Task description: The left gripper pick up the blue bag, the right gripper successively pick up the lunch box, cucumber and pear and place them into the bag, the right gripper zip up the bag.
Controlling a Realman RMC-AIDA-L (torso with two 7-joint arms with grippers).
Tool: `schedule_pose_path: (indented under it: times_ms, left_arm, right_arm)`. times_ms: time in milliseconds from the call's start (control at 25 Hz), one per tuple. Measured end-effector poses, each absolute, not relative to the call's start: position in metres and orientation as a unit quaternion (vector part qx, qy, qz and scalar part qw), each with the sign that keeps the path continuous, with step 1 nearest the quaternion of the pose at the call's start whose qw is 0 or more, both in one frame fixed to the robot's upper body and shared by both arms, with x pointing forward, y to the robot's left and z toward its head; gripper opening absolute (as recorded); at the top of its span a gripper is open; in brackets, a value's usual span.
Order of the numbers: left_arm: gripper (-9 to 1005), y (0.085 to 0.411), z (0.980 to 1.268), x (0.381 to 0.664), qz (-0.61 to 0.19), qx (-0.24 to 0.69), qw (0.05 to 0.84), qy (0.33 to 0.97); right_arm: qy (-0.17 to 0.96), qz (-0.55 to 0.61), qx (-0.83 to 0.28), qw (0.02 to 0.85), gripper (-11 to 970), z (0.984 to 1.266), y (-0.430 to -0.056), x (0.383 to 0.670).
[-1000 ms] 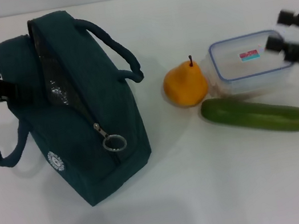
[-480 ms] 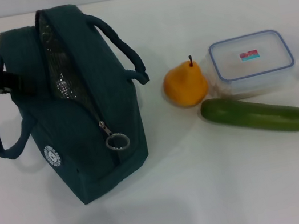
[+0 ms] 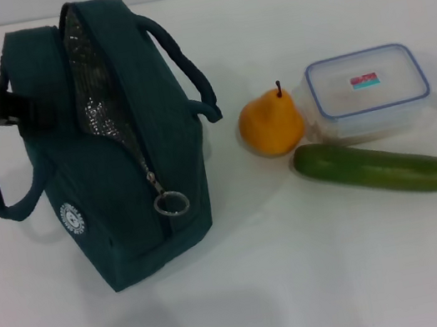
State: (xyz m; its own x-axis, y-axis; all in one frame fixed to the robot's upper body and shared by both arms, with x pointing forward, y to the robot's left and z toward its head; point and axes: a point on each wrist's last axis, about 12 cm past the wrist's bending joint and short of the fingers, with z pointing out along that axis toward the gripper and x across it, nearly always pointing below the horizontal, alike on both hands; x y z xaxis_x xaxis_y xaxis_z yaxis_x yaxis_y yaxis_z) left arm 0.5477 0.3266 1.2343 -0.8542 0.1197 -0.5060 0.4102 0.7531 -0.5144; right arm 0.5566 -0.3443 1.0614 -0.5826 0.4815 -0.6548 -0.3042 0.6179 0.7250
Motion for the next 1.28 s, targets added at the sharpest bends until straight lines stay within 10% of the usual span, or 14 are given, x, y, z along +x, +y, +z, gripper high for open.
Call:
schedule_pose_path:
  times_ms: [1280]
  left_arm:
    - [44, 0.325, 1.232, 0.546, -0.321, 0.147, 0.224, 0.908]
  right_arm:
    - [0.787, 0.459, 0.049, 0.410, 828, 1.051, -0.298, 0.567]
